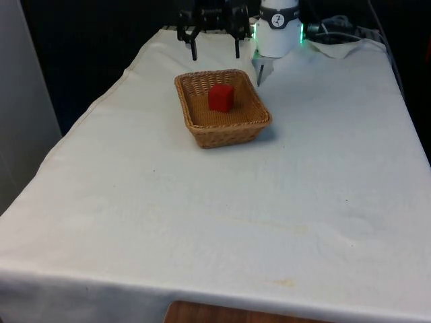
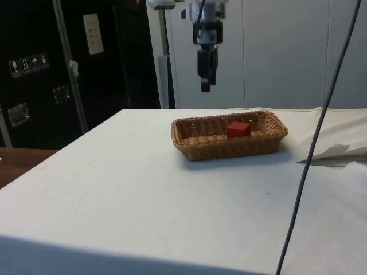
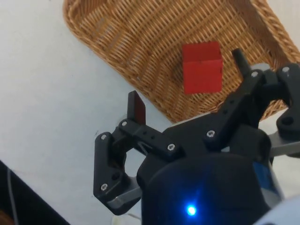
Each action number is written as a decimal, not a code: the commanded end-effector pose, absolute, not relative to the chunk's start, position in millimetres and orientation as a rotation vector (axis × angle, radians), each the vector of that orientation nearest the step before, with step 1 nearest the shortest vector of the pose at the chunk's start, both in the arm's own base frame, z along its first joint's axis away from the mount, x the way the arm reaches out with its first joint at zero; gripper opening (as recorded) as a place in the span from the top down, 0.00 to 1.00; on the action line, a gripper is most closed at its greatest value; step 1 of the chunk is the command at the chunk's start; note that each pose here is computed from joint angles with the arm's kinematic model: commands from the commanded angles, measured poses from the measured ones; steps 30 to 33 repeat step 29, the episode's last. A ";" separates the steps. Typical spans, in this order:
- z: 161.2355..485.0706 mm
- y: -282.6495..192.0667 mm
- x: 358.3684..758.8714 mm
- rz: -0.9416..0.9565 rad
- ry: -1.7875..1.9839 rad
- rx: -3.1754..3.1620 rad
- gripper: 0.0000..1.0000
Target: Pick up the cube and place it into the basket.
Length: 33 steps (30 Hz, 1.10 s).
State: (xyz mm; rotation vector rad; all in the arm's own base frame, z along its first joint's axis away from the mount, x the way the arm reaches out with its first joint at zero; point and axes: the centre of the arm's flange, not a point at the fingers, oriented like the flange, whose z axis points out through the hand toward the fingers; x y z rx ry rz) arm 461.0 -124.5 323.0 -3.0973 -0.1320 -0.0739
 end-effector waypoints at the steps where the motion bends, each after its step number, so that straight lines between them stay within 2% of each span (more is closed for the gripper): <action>1: 326.9 -124.7 462.0 -0.077 -0.131 -3.096 0.00; 18: 395.4 -127.6 479.2 -0.136 -0.099 -3.091 0.00; 33: 407.7 -128.6 483.0 -0.156 -0.097 -3.080 0.00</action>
